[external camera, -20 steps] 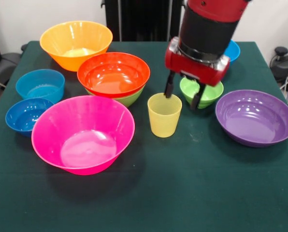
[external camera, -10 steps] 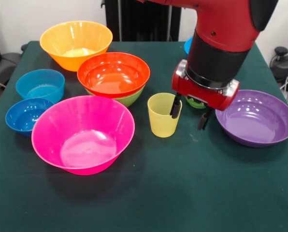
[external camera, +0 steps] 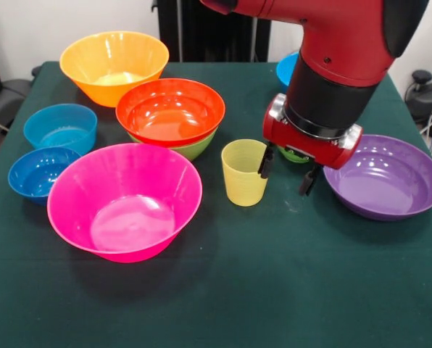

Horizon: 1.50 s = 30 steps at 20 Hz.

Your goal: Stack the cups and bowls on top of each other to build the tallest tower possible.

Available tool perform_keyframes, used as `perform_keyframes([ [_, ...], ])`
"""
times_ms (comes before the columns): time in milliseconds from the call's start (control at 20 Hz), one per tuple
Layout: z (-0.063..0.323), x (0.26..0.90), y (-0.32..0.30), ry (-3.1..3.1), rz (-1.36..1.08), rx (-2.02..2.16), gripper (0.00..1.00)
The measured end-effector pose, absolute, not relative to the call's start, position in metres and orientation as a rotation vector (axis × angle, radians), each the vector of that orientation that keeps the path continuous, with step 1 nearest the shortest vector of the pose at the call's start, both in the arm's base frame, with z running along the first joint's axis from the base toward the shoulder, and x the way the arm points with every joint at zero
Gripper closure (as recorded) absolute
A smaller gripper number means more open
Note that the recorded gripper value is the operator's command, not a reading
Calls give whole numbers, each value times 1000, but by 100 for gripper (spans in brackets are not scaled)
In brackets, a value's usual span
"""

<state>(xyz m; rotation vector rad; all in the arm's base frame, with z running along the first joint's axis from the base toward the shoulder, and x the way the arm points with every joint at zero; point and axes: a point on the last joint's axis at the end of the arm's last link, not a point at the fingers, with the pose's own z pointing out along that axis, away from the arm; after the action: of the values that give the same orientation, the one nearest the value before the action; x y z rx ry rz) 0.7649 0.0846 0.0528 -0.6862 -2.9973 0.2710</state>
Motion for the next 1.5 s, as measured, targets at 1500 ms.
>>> perform_keyframes([
  [1500, 39, 681, 88, -3171, 448, -580, 0],
])
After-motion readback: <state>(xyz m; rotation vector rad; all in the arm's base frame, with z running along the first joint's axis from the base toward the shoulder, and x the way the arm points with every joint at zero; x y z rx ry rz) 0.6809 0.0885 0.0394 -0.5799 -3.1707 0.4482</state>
